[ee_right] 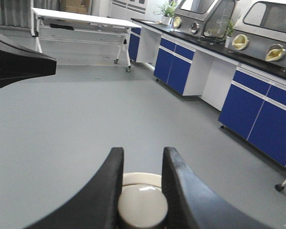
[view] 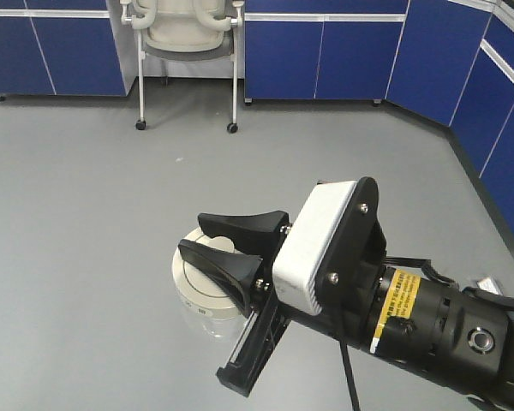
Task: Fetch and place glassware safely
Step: 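Keep holding the jar while driving toward the blue cabinets, then carry the jar up to the black countertop by the wall socket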
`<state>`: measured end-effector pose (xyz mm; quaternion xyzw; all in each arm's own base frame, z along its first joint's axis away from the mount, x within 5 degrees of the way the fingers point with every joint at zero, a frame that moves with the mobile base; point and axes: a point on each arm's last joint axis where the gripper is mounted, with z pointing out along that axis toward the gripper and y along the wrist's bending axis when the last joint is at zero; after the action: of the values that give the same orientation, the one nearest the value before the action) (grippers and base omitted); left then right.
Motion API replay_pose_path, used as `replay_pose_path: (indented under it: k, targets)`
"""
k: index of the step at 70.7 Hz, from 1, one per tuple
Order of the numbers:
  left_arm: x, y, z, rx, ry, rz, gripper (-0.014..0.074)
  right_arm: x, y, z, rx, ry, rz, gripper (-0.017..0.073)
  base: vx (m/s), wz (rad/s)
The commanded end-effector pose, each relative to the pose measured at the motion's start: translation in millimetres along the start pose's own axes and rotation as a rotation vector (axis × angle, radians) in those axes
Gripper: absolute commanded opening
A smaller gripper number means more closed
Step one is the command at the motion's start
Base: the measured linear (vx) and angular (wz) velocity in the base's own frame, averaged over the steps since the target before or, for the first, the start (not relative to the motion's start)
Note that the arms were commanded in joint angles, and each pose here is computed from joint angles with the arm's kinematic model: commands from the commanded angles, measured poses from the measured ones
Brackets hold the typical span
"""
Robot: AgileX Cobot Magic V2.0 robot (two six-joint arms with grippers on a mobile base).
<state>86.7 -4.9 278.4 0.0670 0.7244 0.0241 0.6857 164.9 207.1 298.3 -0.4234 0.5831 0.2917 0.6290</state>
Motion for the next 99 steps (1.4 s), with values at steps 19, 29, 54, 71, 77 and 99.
replay_pose_path:
  k: [19,29,54,71,77,99]
  targets:
    - [-14.3,1.1,-0.4,-0.003,-0.090,-0.009,-0.0007,-23.9,-1.5,-3.5,-0.003,-0.144,-0.008,-0.0003,0.56,-0.04]
    - [-14.3,1.1,-0.4,-0.003,-0.090,-0.009,-0.0007,-23.9,-1.5,-3.5,-0.003,-0.144,-0.008,-0.0003,0.55,-0.04]
    - [-14.3,1.1,-0.4,-0.003,-0.090,-0.009,-0.0007,-23.9,-1.5,-3.5,-0.003,-0.144,-0.008,-0.0003,0.52,0.01]
    - [-14.3,1.1,-0.4,-0.003,-0.090,-0.009,-0.0007,-23.9,-1.5,-3.5,-0.003,-0.144,-0.008,-0.0003,0.46,0.06]
    - [-14.3,1.1,-0.4,-0.003,-0.090,-0.009,-0.0007,-23.9,-1.5,-3.5,-0.003,-0.144,-0.008,-0.0003,0.40,0.01]
    - [-14.3,1.1,-0.4,-0.003,-0.090,-0.009,-0.0007,-23.9,-1.5,-3.5,-0.003,-0.144,-0.008,-0.0003,0.32,-0.19]
